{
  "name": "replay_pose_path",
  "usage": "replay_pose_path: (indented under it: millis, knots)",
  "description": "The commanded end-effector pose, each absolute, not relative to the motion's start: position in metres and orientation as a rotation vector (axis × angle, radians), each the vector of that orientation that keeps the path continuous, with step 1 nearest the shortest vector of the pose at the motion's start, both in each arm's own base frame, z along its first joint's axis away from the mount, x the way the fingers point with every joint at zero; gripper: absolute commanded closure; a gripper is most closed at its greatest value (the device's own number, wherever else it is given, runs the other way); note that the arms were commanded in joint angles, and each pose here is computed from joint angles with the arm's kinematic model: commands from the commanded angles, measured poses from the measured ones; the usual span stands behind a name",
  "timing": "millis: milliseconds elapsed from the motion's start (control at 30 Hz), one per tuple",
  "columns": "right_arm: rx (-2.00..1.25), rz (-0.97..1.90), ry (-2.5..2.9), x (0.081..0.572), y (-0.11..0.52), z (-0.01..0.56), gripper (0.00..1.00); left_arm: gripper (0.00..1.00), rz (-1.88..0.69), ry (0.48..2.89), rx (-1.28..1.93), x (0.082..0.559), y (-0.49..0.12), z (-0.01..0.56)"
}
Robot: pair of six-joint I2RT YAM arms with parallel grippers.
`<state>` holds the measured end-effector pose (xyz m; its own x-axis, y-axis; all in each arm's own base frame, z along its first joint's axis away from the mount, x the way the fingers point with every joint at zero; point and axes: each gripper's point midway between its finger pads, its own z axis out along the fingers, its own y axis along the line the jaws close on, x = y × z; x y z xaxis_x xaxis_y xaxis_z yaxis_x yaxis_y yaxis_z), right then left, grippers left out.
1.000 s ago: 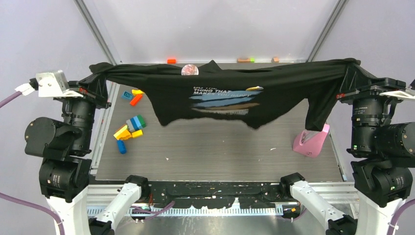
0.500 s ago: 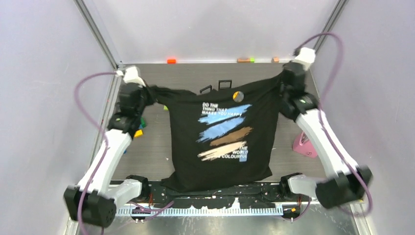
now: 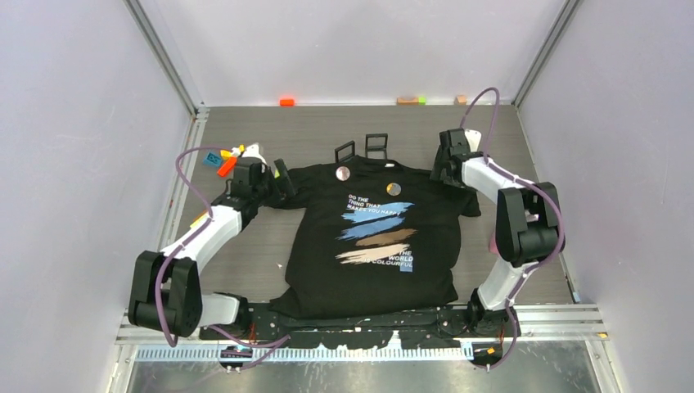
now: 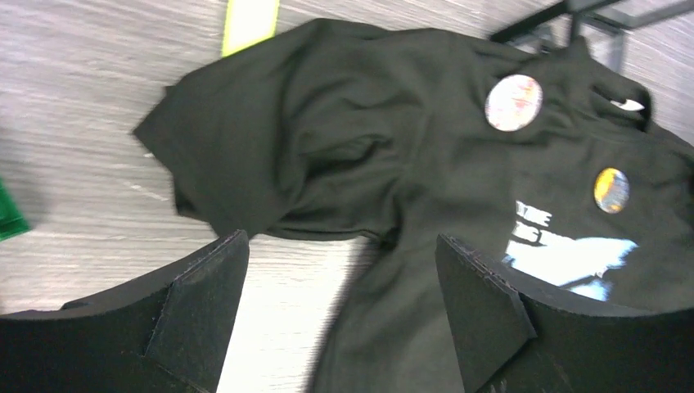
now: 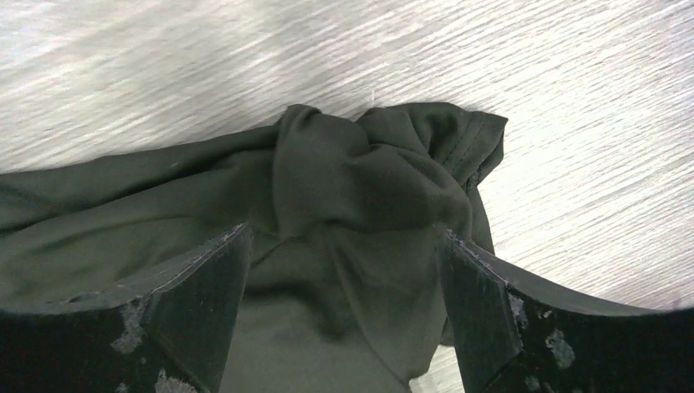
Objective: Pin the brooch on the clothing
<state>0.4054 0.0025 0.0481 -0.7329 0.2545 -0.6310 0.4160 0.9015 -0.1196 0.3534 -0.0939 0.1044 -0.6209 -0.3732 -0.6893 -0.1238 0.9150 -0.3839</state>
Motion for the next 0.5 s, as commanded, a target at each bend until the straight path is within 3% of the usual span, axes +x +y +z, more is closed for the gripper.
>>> replay_pose_path:
  millis: [0, 233, 467]
  knots:
    - [0.505, -0.184, 2.314, 0.413, 0.016, 0.101, 0.12, 0.13, -0.595, 2.178, -0.201, 0.354, -0.137, 0.144]
    - [0.505, 0.012, 2.355, 0.375, 0.04, 0.101, 0.12, 0.13, -0.776, 2.253, -0.025, 0.32, -0.204, 0.132]
    - [0.519, 0.025, 2.356, 0.363, 0.039, 0.1, 0.11, 0.1, -0.855, 2.302, -0.065, 0.32, -0.215, 0.113]
